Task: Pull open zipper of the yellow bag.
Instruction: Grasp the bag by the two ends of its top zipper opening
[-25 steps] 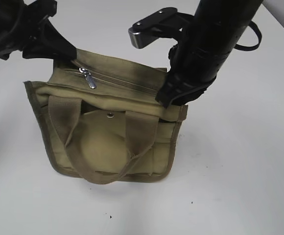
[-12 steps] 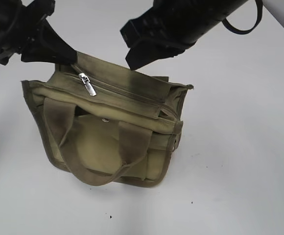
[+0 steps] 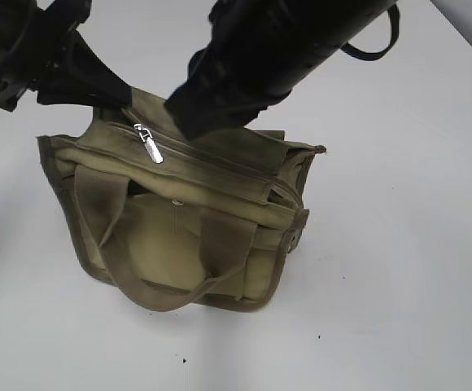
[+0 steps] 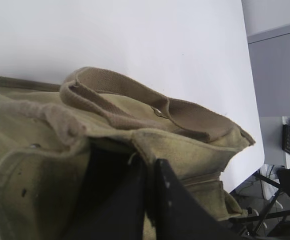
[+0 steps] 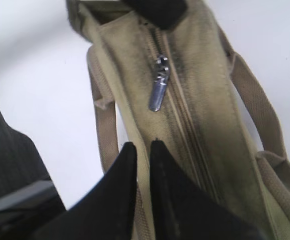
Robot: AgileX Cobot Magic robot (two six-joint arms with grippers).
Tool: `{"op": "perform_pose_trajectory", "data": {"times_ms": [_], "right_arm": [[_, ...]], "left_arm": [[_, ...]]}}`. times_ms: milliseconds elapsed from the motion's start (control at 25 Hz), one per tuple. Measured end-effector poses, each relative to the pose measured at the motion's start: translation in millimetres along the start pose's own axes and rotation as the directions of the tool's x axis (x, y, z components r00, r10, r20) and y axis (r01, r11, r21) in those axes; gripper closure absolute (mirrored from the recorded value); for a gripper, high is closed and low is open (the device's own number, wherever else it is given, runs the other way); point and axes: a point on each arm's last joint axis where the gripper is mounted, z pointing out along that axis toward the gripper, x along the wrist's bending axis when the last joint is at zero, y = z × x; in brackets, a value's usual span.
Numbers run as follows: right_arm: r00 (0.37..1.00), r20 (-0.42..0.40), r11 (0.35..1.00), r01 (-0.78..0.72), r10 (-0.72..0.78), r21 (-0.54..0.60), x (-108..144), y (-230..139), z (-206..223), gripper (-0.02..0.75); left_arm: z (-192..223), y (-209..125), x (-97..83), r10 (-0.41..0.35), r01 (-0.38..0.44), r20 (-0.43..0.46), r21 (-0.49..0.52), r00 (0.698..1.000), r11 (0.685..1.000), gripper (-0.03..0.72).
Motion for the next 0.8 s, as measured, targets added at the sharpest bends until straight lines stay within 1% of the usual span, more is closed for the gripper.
{"op": "perform_pose_trajectory", "data": {"times_ms": [80,160,200,280,320,400,480,560,640,720,800], "right_arm": [[0.991,0.051,0.991,0.123,-0.126,0.056,15,0,5,0.641],[0.963,0.151,0.97,0.202,-0.221,0.134,25,-1,8,0.635],[0.943,0.218,0.96,0.214,-0.252,0.182,28,-2,8,0.634],[0.905,0.34,0.956,0.179,-0.253,0.234,32,-4,6,0.632],[0.89,0.401,0.965,0.132,-0.216,0.228,31,-3,5,0.629],[0.881,0.459,0.985,0.04,-0.115,0.17,34,-1,4,0.618],[0.892,0.451,0.993,-0.018,-0.036,0.114,36,1,5,0.584],[0.917,0.398,0.998,-0.036,0.013,0.049,41,5,8,0.529],[0.942,0.336,1.0,-0.014,0.019,-0.015,47,12,10,0.457],[0.952,0.307,0.999,0.001,0.011,-0.037,50,14,13,0.41],[0.952,0.307,1.0,0.005,0.0,-0.017,49,12,20,0.392]], "left_arm": [[0,0,0.0,0.0,0.0,0.0,0.001,1.0,1.0,0.676],[0,0,-0.1,0.0,0.0,0.001,0.004,1.0,1.0,0.676],[0,-1,-0.1,0.0,0.0,0.002,0.006,1.0,1.0,0.676],[0,-1,-0.3,0.0,0.0,0.003,0.011,1.0,1.0,0.676],[0,-1,-0.3,0.0,0.0,0.004,0.013,1.0,1.0,0.676],[0,-1,-0.4,0.0,0.0,0.004,0.016,1.0,1.0,0.676],[0,-2,-0.5,0.0,0.0,0.005,0.017,1.0,1.0,0.676],[0,-2,-0.5,-0.001,0.001,0.006,0.017,1.0,1.0,0.676],[0,-2,-0.5,-0.001,0.001,0.006,0.017,1.0,1.0,0.676],[0,-2,-0.5,-0.001,0.001,0.006,0.017,1.0,1.0,0.676],[0,-2,-0.6,-0.001,0.001,0.006,0.019,1.0,1.0,0.676]]}}
